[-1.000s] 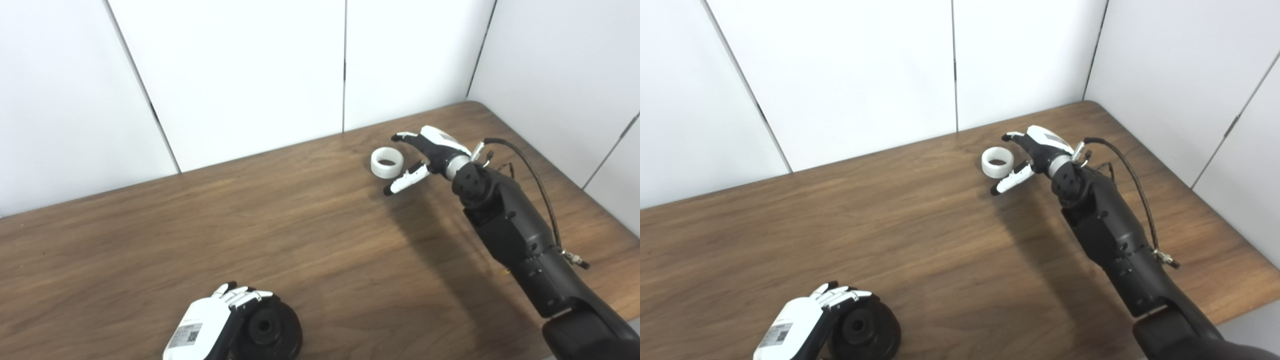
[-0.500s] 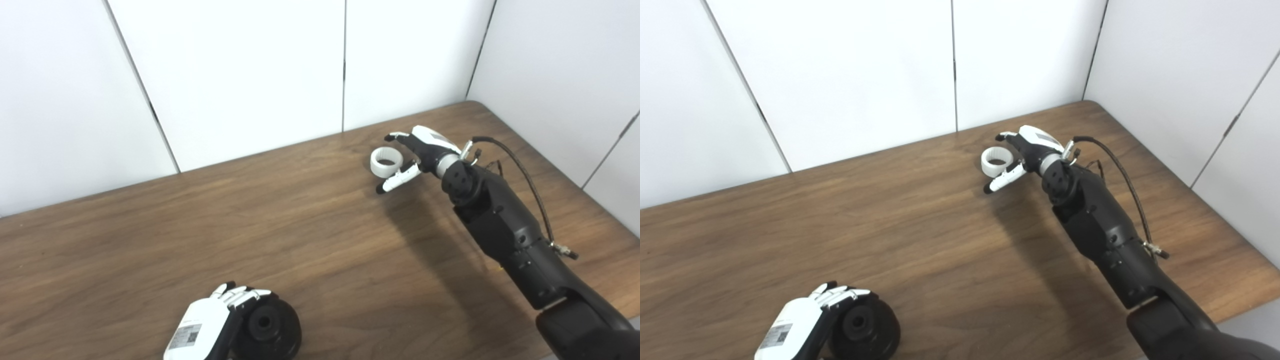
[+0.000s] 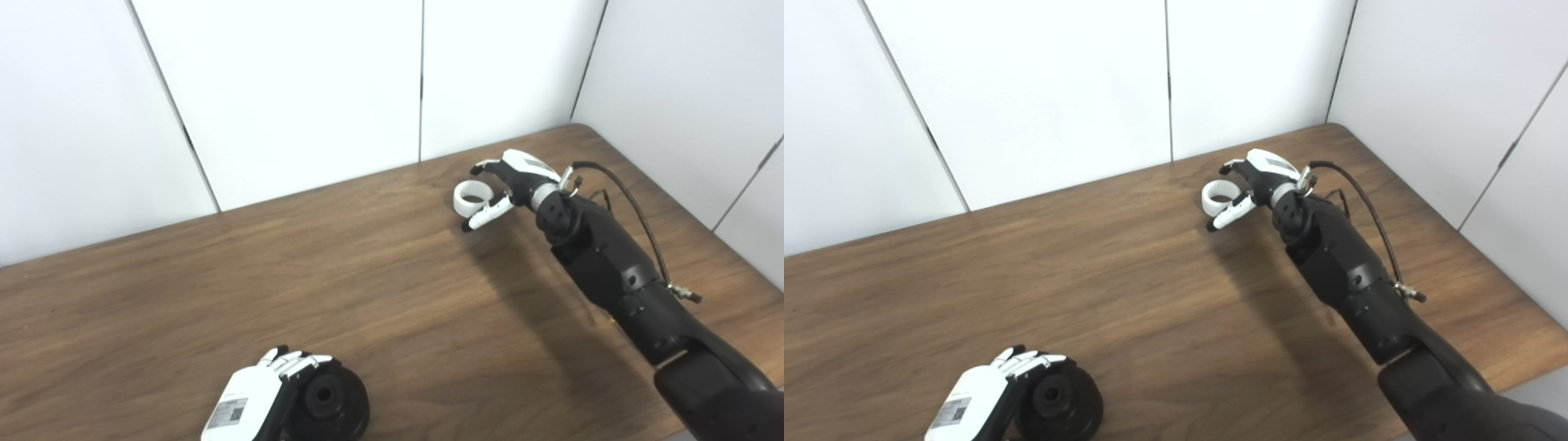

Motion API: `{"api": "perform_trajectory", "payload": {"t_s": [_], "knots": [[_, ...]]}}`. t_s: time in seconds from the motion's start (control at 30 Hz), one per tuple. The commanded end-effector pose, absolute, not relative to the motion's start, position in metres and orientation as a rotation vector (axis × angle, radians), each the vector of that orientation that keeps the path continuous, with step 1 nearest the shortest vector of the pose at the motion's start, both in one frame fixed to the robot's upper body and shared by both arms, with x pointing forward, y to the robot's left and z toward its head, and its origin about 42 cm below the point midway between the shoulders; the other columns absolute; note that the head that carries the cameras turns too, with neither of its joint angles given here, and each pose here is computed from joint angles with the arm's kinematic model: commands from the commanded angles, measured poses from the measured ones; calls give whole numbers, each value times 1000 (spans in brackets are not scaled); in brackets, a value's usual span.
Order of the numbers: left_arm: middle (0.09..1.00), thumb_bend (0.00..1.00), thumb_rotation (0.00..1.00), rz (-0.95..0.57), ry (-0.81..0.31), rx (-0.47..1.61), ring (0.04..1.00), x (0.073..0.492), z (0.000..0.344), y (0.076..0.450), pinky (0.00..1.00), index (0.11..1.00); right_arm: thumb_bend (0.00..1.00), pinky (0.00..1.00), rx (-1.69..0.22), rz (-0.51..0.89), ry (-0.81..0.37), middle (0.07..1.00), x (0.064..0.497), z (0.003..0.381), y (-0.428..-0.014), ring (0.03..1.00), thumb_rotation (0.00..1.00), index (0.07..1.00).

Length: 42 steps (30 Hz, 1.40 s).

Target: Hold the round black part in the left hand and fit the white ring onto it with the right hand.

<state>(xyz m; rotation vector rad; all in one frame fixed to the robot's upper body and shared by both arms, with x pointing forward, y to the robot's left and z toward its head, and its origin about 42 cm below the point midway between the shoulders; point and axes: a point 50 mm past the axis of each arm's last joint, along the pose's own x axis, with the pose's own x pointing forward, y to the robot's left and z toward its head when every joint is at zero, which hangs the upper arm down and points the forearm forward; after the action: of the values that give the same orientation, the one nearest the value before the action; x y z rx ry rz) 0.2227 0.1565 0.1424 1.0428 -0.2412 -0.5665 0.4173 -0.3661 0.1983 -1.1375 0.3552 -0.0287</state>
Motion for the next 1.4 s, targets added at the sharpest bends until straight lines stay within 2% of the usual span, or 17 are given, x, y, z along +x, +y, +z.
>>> {"api": "perform_trajectory", "payload": {"t_s": [0.0,0.8,1.03,1.23,1.27,1.3,1.37], "knots": [[749,524,51,-607,-158,1097,849,216,127,162,948,481,837,1000,-1185,-86,251,916,432,235,-370,966,315,850],[746,524,50,-601,-168,1104,846,215,130,161,944,481,803,985,-1245,-64,240,885,437,228,-366,939,262,701],[751,524,50,-605,-166,1114,848,215,131,160,941,481,791,1000,-1255,-57,261,876,436,229,-367,950,252,689],[749,524,51,-602,-170,1119,845,215,132,160,938,481,797,964,-1245,-62,252,841,437,229,-366,933,201,635],[750,524,51,-603,-169,1119,847,215,132,160,941,481,664,948,-1244,-62,252,836,437,228,-367,931,174,565],[750,524,51,-603,-169,1119,846,215,132,160,943,481,596,939,-1241,-58,247,831,437,228,-367,929,159,528],[749,524,51,-602,-171,1120,845,215,132,160,941,481,539,928,-1235,-50,236,817,437,228,-367,915,142,494]]}}
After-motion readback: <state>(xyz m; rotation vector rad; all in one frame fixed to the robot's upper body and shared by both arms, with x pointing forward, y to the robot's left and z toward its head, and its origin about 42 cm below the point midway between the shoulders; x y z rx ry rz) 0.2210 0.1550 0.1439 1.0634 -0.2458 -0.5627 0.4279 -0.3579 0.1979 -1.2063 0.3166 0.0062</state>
